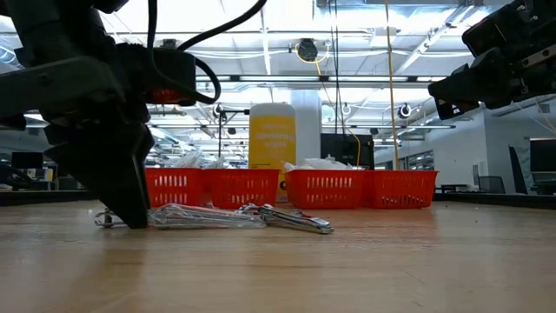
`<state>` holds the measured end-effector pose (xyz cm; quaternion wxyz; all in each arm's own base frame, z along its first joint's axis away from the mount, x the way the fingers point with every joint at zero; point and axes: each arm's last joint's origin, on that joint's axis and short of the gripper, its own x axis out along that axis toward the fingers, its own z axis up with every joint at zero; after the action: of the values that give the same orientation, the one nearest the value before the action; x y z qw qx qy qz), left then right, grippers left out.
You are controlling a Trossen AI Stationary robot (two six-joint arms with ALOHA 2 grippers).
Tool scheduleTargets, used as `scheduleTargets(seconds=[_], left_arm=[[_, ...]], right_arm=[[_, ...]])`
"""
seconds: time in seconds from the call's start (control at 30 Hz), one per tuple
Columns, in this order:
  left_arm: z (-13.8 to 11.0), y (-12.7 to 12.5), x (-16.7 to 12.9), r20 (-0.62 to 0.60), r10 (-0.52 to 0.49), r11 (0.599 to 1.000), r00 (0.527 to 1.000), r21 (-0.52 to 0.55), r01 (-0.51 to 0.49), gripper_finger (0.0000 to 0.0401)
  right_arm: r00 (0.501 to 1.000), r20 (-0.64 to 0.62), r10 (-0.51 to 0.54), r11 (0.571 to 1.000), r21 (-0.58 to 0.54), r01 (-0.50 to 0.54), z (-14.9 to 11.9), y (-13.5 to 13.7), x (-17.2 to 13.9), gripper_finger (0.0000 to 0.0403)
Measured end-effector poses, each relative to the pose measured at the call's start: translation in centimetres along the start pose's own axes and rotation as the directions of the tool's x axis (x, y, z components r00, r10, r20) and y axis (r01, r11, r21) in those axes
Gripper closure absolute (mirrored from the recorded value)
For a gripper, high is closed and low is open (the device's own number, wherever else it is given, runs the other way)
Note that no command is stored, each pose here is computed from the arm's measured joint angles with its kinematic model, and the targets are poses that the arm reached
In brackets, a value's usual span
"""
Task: Pick & Place Travel size toiletries
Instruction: Put the silver nail clippers into the middle left red basket
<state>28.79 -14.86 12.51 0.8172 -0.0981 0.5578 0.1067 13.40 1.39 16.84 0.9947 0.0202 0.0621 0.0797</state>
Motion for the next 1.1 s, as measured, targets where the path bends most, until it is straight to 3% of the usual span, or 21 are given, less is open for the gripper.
scheduleTargets(seconds=[0.3, 0.47, 0.87, 1.1], left_arm=[[0.5, 0.6, 0.2, 0.008, 0.017, 1.000, 1.000, -0.010, -0.017, 0.0370], [1.1, 1.1, 0.3, 0.011, 0.026, 0.998, 1.000, -0.051, -0.025, 0.0370], [2.3, 1.5, -0.8, 0.050, 0.033, 0.999, 0.998, -0.033, -0.031, 0.0371], [3.0, 1.6, -2.3, 0.134, 0.025, 0.999, 0.991, -0.042, -0.019, 0.0368]], right_arm=[[1.000, 0.000, 0.000, 1.000, 0.000, 0.000, 0.0, 0.0, 0.0, 0.0403], [1.000, 0.000, 0.000, 1.000, 0.008, 0.000, 0.0, 0.0, 0.0, 0.0403], [1.000, 0.000, 0.000, 1.000, 0.011, 0.000, 0.0, 0.0, 0.0, 0.0403], [1.000, -0.007, -0.002, 1.000, 0.011, 0.002, -0.1, 0.0, 0.0, 0.0403]])
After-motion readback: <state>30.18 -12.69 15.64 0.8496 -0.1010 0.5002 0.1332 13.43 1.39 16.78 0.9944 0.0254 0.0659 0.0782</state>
